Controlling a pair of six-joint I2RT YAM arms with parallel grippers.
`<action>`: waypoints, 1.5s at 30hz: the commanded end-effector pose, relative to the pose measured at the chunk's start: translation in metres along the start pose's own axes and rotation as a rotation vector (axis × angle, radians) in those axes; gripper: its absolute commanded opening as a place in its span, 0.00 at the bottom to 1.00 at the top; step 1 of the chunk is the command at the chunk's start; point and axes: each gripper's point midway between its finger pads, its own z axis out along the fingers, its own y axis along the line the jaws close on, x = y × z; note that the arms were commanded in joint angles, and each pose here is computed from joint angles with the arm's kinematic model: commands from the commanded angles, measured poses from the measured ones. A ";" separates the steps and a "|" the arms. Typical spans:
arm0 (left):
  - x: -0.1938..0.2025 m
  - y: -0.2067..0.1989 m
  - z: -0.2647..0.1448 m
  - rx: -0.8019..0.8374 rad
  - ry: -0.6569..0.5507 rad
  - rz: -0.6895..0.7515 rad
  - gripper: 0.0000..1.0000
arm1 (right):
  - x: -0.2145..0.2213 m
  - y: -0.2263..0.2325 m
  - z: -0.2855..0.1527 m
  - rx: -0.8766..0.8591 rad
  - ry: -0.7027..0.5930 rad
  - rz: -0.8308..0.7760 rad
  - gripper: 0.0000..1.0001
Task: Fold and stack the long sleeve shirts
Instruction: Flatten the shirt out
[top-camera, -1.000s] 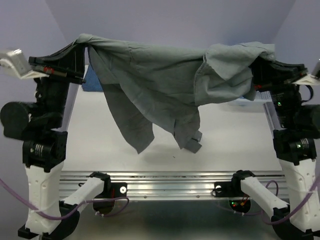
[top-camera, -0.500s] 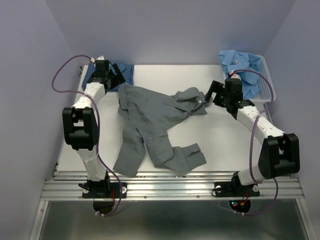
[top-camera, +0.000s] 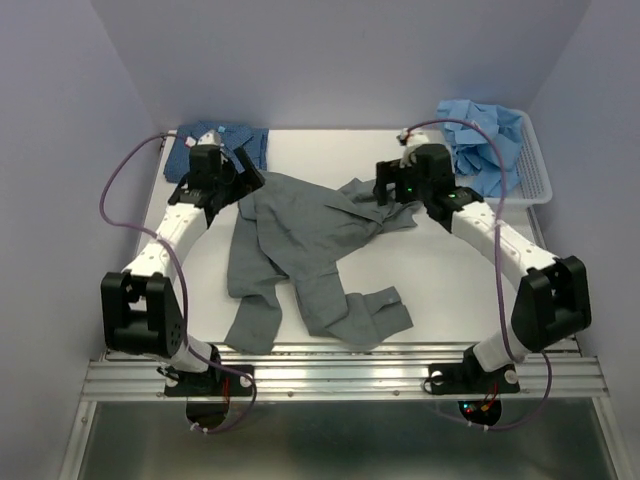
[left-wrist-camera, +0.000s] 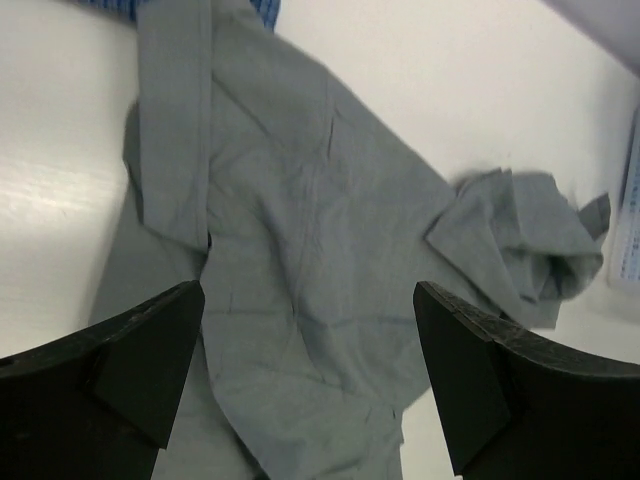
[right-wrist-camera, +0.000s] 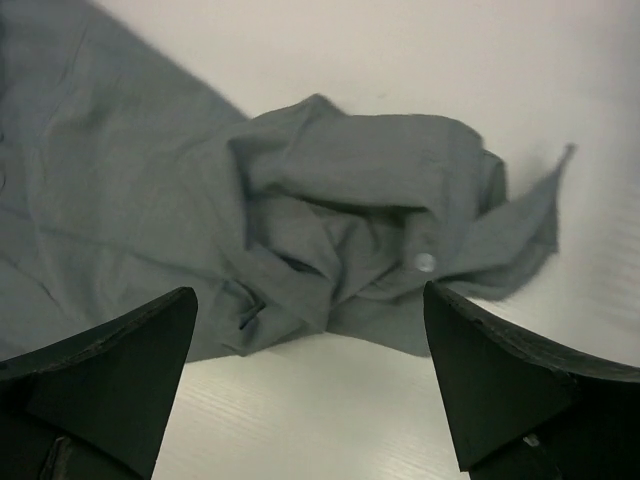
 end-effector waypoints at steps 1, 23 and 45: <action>0.051 0.003 -0.028 0.022 0.083 -0.056 0.99 | 0.000 0.063 0.022 -0.119 0.002 -0.370 1.00; 0.234 -0.008 -0.030 0.068 0.506 -0.076 0.90 | 0.048 0.034 0.139 0.344 0.151 -0.546 1.00; 0.199 -0.015 -0.032 0.005 0.440 0.016 0.00 | 0.085 -0.099 0.055 0.653 0.168 0.178 1.00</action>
